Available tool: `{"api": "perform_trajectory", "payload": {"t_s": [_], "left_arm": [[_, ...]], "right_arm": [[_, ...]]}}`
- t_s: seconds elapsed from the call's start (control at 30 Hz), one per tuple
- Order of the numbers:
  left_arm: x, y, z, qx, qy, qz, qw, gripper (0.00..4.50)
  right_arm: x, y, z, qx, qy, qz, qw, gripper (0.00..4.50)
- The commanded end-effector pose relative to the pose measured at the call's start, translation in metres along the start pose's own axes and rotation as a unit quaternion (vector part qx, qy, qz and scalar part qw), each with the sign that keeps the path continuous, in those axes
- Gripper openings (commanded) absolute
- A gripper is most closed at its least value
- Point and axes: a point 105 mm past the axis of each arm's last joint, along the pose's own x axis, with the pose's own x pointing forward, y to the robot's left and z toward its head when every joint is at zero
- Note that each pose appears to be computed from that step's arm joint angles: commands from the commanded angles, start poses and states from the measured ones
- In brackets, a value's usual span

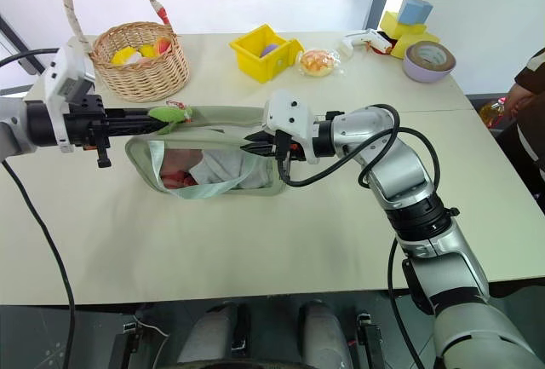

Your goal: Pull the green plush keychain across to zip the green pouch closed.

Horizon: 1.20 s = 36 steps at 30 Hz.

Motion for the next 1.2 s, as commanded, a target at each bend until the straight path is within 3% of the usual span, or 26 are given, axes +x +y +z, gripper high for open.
{"api": "perform_trajectory", "payload": {"t_s": [0.03,0.1,0.17,0.33,0.47,0.63,0.73,0.9,1.0,1.17,1.2], "left_arm": [[-0.009,0.007,0.014,0.03,-0.006,0.021,0.999,2.48],[-0.02,0.007,0.025,0.018,-0.015,0.024,0.999,3.41],[-0.034,-0.003,0.024,0.014,-0.001,0.001,1.0,3.41],[-0.055,-0.003,-0.01,-0.008,0.057,0.023,0.998,3.41],[-0.041,0.003,-0.046,-0.004,0.076,0.052,0.996,3.41],[-0.025,0.007,-0.044,-0.011,0.042,0.05,0.998,3.41],[-0.022,0.005,-0.044,-0.021,0.035,0.038,0.998,2.61],[-0.025,0.008,-0.046,-0.019,0.045,0.039,0.998,0.07],[-0.024,0.012,-0.046,-0.018,0.049,0.05,0.997,0.02],[-0.022,0.007,-0.049,-0.011,0.052,0.033,0.998,0.0],[-0.022,0.006,-0.049,-0.01,0.053,0.033,0.998,0.0]], "right_arm": [[-0.001,-0.003,0.014,-0.022,-0.016,-0.005,1.0,0.0],[-0.001,-0.004,0.012,-0.021,-0.016,-0.006,1.0,0.0],[-0.002,-0.004,0.011,-0.019,-0.015,-0.007,1.0,0.0],[-0.002,-0.007,0.008,-0.019,-0.013,-0.01,1.0,0.0],[-0.001,-0.007,0.01,-0.019,-0.015,-0.007,1.0,0.0],[-0.002,-0.007,0.01,-0.019,-0.012,-0.006,1.0,0.0],[-0.002,-0.008,0.011,-0.018,-0.013,-0.008,1.0,0.0],[-0.003,-0.009,0.01,-0.017,-0.01,-0.015,1.0,0.0],[-0.006,-0.01,0.009,-0.015,-0.006,-0.018,1.0,0.0],[-0.021,-0.021,0.021,-0.022,0.007,-0.016,1.0,2.02],[-0.024,-0.026,0.028,-0.029,0.002,-0.021,0.999,2.02]]}}
